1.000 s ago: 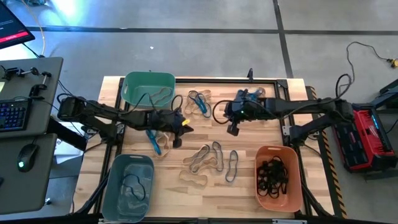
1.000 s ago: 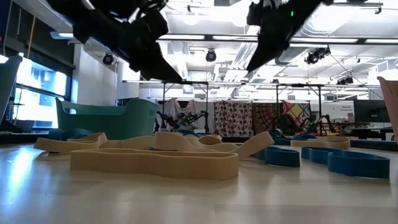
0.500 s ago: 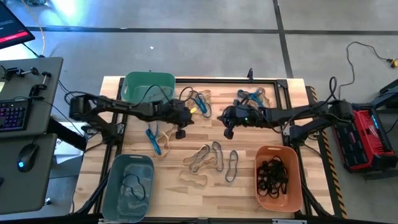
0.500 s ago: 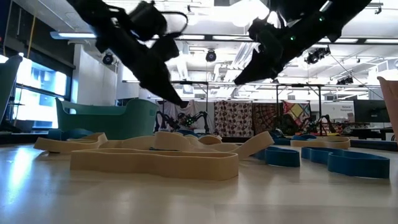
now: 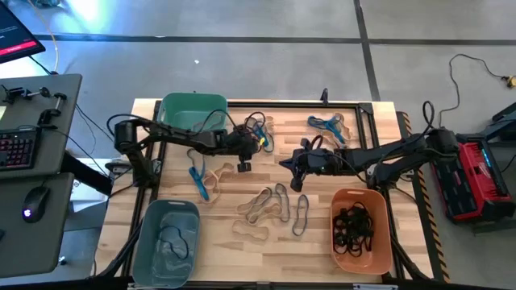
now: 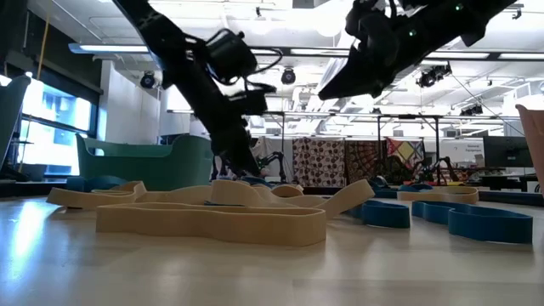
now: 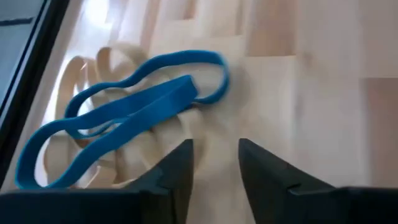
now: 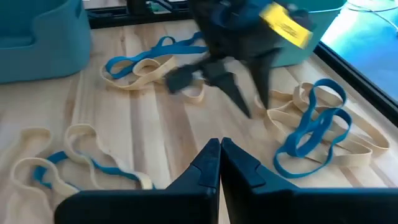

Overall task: Sort rubber bands into baskets
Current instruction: Put the brown rubber band into the green bin

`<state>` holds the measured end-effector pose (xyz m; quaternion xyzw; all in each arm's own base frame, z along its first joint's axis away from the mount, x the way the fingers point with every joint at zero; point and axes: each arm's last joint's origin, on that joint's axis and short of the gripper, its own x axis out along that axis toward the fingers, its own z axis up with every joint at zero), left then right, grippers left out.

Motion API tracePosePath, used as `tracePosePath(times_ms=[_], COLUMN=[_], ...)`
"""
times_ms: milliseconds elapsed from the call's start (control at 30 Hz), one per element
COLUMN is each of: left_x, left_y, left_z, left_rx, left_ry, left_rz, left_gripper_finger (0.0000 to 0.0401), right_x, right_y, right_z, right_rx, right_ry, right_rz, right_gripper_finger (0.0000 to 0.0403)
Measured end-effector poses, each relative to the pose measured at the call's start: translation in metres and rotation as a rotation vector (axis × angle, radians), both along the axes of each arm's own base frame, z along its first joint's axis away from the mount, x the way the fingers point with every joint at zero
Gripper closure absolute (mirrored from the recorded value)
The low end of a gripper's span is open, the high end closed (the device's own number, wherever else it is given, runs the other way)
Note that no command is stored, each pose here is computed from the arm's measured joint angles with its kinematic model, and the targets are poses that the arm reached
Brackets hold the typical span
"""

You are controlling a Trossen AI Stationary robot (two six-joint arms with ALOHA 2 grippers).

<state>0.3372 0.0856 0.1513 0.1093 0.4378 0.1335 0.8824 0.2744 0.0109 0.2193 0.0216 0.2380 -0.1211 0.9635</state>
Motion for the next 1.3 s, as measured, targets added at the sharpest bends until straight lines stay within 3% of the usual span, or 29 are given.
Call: tracePosePath(times_ms=[267,533,767,1033,1300], left_x=[0.002,0.005,0.006,0.006,0.004], left_y=[0.017,0.017,0.018,0.018,0.015], left_z=[-0.016,-0.028,-0.036,-0.035,-0.023], left_rx=[0.019,-0.004,-0.001,0.021,0.01], left_ry=[0.019,0.041,0.056,0.064,0.044], left_rz=[0.04,-0.047,-0.04,-0.072,-0.058], left_gripper_finger=[0.0226,0.023,0.0272,0.039,0.0398], right_x=[0.0,-0.001,0.0,0.0,-0.001], right_y=[0.011,0.014,0.014,0.014,0.013], right_z=[0.001,0.001,0.002,0.002,0.002], right_rx=[-0.017,-0.02,-0.02,-0.019,-0.034], right_ry=[-0.014,-0.017,-0.023,-0.024,-0.023], right_rz=[0.002,0.006,0.006,0.006,-0.022], right_gripper_finger=[0.0403,0.0403,0.0403,0.0403,0.0403])
